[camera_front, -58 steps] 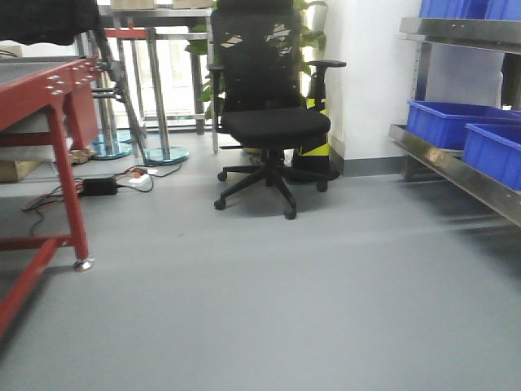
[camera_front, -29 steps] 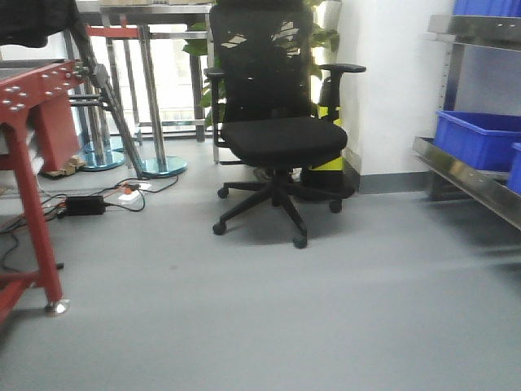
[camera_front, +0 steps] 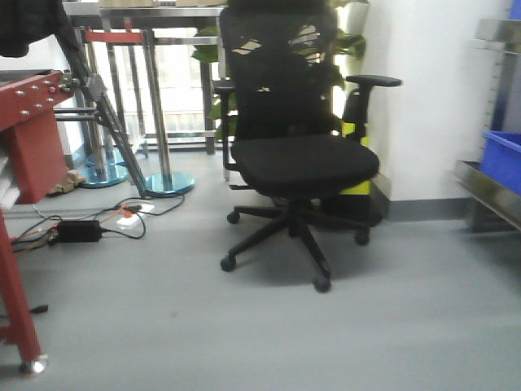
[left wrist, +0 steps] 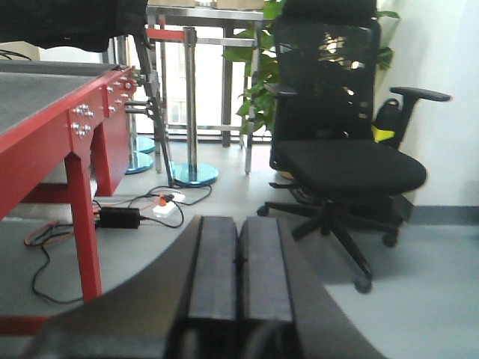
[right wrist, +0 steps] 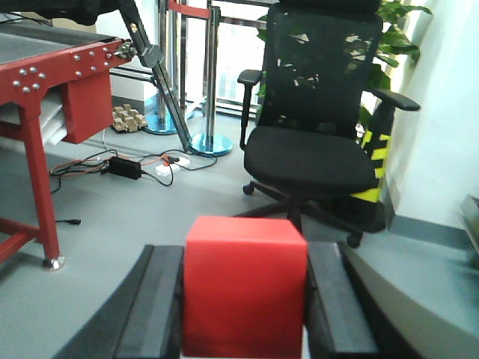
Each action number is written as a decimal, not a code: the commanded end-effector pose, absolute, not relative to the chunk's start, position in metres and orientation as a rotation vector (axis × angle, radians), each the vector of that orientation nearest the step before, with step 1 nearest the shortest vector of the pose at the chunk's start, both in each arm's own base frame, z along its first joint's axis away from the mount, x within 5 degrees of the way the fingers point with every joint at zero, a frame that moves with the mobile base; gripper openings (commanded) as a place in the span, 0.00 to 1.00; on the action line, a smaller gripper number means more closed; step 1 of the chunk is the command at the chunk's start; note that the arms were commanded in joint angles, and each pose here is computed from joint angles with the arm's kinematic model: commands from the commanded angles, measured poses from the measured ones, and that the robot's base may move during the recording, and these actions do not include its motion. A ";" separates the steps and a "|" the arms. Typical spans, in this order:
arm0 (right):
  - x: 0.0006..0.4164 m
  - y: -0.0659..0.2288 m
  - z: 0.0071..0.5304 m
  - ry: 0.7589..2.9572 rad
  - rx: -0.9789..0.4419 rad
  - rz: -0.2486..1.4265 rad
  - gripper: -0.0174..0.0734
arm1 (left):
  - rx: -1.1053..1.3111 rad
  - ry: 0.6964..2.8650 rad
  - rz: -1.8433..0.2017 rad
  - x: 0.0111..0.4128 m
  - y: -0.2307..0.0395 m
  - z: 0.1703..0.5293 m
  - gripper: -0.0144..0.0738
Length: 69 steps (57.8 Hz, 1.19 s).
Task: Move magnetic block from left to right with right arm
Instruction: 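Drive the base to the felt table near the cardboard boxes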
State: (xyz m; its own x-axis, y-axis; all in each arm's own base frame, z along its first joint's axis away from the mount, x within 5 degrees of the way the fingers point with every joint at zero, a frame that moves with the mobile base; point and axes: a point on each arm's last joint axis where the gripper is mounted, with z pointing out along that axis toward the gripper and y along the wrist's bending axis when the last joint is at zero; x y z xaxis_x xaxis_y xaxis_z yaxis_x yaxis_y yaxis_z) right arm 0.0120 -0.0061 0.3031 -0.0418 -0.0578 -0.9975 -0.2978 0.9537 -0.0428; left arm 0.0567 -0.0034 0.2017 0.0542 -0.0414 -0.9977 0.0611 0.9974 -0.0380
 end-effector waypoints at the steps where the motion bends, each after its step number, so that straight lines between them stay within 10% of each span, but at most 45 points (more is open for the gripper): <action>1: 0.009 -0.007 0.318 1.495 -0.276 0.188 0.41 | 0.000 1.422 -0.084 0.055 -0.003 0.208 0.02; 69: 0.009 -0.007 0.318 1.495 -0.276 0.188 0.41 | 0.000 1.424 -0.084 0.055 -0.003 0.208 0.02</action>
